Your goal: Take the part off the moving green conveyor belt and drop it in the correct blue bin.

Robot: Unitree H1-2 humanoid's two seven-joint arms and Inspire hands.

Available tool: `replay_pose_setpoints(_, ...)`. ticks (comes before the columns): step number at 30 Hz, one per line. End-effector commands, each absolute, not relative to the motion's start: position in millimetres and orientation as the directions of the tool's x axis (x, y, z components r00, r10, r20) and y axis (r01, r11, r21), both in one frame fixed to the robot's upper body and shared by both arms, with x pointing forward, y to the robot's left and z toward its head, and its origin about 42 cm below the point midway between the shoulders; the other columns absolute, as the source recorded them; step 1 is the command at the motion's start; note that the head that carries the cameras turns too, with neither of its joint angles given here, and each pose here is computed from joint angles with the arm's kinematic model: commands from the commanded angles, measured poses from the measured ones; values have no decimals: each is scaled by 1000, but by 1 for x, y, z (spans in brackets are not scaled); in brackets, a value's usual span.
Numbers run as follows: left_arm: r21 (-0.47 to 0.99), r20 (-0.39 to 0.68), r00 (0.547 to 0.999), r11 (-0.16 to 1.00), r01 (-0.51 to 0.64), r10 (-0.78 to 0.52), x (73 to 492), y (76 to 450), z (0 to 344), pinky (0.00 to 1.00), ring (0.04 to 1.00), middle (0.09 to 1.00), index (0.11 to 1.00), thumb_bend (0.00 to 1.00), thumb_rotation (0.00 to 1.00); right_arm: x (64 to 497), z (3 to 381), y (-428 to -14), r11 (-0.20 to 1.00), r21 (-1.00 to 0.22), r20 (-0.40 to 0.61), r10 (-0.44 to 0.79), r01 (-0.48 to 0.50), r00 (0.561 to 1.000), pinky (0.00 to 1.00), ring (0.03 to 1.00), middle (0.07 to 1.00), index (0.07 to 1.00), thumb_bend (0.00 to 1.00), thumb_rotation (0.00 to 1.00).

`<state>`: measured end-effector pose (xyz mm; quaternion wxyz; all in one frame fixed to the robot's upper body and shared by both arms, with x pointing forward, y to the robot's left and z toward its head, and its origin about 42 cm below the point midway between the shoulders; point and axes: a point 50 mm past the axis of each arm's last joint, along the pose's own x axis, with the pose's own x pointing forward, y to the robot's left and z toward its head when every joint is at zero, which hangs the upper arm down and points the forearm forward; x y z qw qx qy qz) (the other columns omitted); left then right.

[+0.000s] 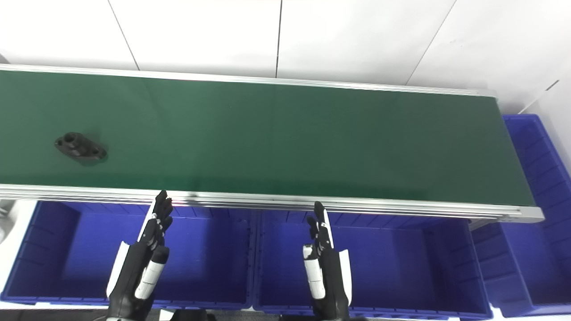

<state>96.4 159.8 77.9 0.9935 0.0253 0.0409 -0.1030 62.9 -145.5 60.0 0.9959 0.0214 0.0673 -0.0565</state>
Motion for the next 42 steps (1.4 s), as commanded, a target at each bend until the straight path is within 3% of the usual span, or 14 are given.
replay_pose_setpoints(1, 37, -34, 978, 978, 206, -204, 96, 158, 81, 1000, 1000, 1000, 1000, 813, 905, 64, 65, -138, 991, 77, -65, -104, 109, 992, 1000, 966, 998, 995, 816, 1000)
replay_pose_setpoints(16, 43, -35, 980, 979, 198, -196, 90, 138, 62, 969, 976, 1000, 1000, 806, 934, 56, 43, -159, 993, 42, -88, -111, 115, 990, 997, 968, 1000, 1000, 833, 1000)
replay_pose_setpoints(21, 38, -23, 981, 980, 193, -192, 91, 128, 58, 935, 962, 1000, 1000, 799, 949, 57, 43, -170, 995, 23, -94, -93, 96, 991, 1000, 977, 1000, 1000, 762, 921)
replay_pose_setpoints(30, 29, 2, 984, 984, 176, -176, 97, 115, 58, 866, 926, 981, 1000, 779, 938, 62, 44, -181, 996, 2, -94, -93, 94, 991, 979, 971, 1000, 1000, 682, 668)
replay_pose_setpoints(33, 25, 2, 985, 985, 171, -171, 98, 111, 59, 868, 928, 985, 1000, 795, 947, 62, 49, -183, 991, -79, -82, -110, 104, 991, 907, 897, 960, 995, 686, 652)
replay_pose_setpoints(35, 22, 1, 986, 986, 168, -168, 98, 111, 61, 869, 930, 981, 1000, 822, 942, 61, 52, -181, 984, -132, -92, -133, 121, 987, 779, 812, 904, 979, 654, 724)
replay_pose_setpoints(38, 29, 2, 986, 986, 165, -165, 98, 112, 63, 855, 922, 974, 1000, 839, 940, 65, 62, -178, 978, -162, -155, -158, 133, 975, 744, 793, 893, 984, 611, 760)
replay_pose_setpoints(42, 21, 1, 986, 985, 169, -169, 98, 117, 67, 878, 940, 986, 1000, 841, 928, 71, 87, -177, 972, -196, -182, -166, 129, 969, 716, 809, 912, 984, 573, 502)
